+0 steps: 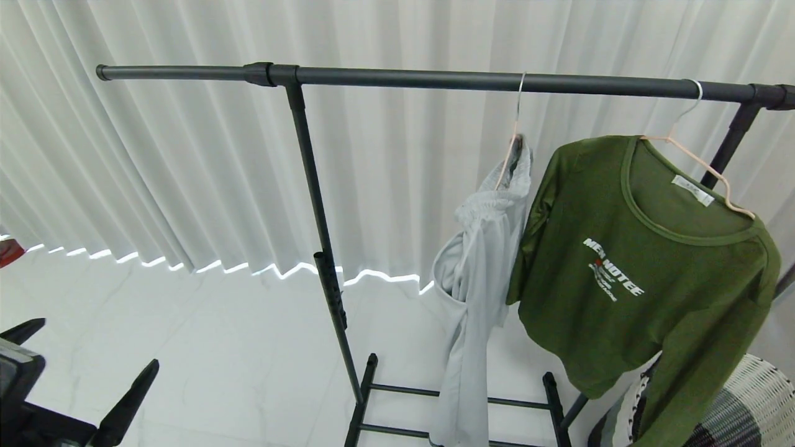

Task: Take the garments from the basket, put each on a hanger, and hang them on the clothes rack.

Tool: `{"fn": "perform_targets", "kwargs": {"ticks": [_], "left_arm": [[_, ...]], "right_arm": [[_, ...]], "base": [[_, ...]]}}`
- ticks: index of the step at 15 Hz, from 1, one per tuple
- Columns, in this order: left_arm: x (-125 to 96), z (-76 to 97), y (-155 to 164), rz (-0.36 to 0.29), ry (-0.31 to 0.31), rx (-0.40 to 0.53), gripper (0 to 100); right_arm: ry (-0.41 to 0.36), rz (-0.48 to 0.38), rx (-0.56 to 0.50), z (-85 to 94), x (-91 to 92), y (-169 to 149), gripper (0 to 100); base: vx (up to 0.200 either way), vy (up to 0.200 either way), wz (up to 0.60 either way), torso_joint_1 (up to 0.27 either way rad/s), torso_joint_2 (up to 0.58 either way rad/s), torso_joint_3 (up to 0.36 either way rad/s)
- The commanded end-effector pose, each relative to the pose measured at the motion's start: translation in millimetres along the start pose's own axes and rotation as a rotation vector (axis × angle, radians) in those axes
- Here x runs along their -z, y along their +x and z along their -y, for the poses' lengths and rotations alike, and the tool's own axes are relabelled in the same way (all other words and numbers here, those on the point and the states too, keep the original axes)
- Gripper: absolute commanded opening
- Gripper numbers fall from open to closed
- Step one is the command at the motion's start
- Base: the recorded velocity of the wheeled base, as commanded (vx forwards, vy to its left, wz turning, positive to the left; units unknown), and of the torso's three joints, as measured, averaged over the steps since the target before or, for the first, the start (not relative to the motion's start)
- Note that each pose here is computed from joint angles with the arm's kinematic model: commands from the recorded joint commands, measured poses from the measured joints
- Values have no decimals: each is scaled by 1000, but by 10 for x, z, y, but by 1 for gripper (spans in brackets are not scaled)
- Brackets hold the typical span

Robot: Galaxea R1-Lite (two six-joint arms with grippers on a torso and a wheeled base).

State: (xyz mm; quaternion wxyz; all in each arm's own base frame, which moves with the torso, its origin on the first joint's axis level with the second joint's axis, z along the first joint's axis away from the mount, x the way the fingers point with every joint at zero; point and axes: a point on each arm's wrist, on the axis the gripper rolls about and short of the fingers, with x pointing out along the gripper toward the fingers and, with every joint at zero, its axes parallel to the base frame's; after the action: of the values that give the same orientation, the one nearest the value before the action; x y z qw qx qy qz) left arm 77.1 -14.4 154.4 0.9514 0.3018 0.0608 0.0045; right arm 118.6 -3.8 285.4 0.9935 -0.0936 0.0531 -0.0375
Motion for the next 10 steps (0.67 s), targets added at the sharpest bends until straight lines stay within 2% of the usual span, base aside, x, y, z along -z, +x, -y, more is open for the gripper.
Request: {"fn": "perform_targets", "kwargs": {"ticks": [1,3,6,8,9,10], "left_arm": [[111,-65,-190,15,-30,-115,100],[249,-61,-346,-24,-41,-200,100],[475,21,-674,-81,-63,-349,100],[674,156,-910,-97,-76,-419,100],[717,181,-910,-122,-98,-430,100],[717,181,-910,-122,-98,-430,100]], "right_arm": [[1,58,17,-27,341,-542,100],[0,34,44,-66,681,-779,100],[-4,-29,120,-129,1163,-1127,100],[-10,-84,149,-180,1499,-1361,100],[-12,-97,148,-201,1620,-1450,100],[-12,-97,148,-201,1620,-1450,100]], "base": [[-200,0,0,-12,-2,12],[-200,0,0,-2,2,5],[0,0,0,0,0,0],[0,0,0,0,0,0],[0,0,0,0,0,0],[0,0,0,0,0,0]]}}
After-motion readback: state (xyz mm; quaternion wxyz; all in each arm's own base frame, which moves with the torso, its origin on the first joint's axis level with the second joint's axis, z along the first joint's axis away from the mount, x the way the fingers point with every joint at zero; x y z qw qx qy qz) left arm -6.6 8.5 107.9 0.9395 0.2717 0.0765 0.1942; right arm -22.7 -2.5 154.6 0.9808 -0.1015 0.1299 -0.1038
